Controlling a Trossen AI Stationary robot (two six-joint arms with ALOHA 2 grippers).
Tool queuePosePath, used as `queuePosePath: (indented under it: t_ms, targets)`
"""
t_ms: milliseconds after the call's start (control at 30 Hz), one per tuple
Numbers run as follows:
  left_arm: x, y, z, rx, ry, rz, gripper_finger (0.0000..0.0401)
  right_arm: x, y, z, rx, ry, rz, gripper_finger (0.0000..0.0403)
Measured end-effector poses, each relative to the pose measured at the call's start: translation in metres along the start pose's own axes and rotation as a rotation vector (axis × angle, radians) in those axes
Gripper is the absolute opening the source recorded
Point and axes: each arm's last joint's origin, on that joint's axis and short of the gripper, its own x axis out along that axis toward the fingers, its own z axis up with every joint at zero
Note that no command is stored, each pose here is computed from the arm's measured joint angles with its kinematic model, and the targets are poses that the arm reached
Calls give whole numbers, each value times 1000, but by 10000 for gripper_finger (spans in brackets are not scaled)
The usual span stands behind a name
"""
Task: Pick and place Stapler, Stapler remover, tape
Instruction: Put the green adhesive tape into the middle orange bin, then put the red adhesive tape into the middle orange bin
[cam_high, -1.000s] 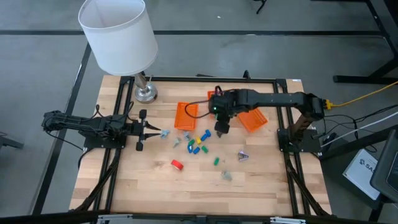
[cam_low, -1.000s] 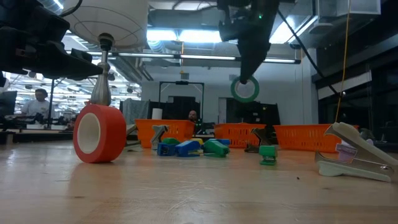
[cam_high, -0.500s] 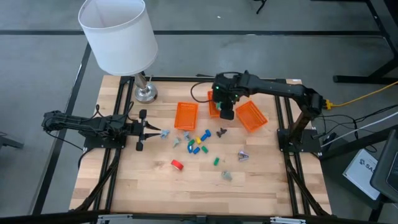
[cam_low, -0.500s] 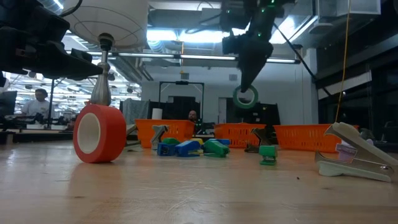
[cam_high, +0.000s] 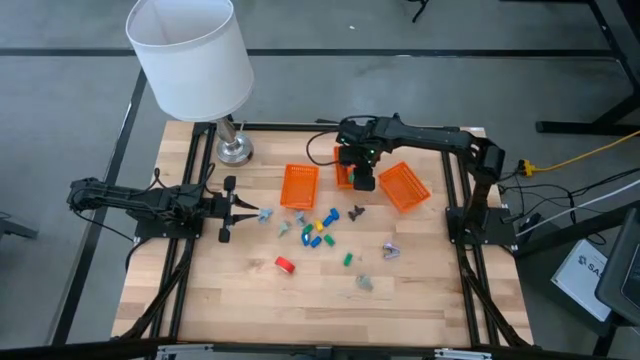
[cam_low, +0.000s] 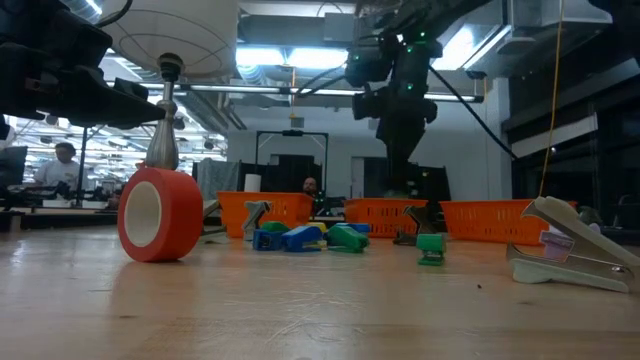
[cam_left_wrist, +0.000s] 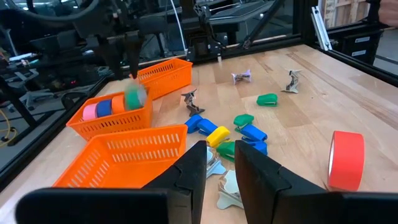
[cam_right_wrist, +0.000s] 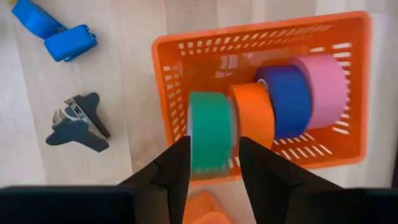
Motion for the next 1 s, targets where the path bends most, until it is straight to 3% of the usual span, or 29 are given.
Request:
queuePosePath:
  t_ms: [367,733,1000]
  targets:
    - [0,0,0,0,0,0,79,7,-3,3,-53,-5,-10,8]
    - [0,0,0,0,0,0,79,7,12,7,21,-3,25,21]
    - [0,0,0,0,0,0,78,7,30,16,174,-55,132,8]
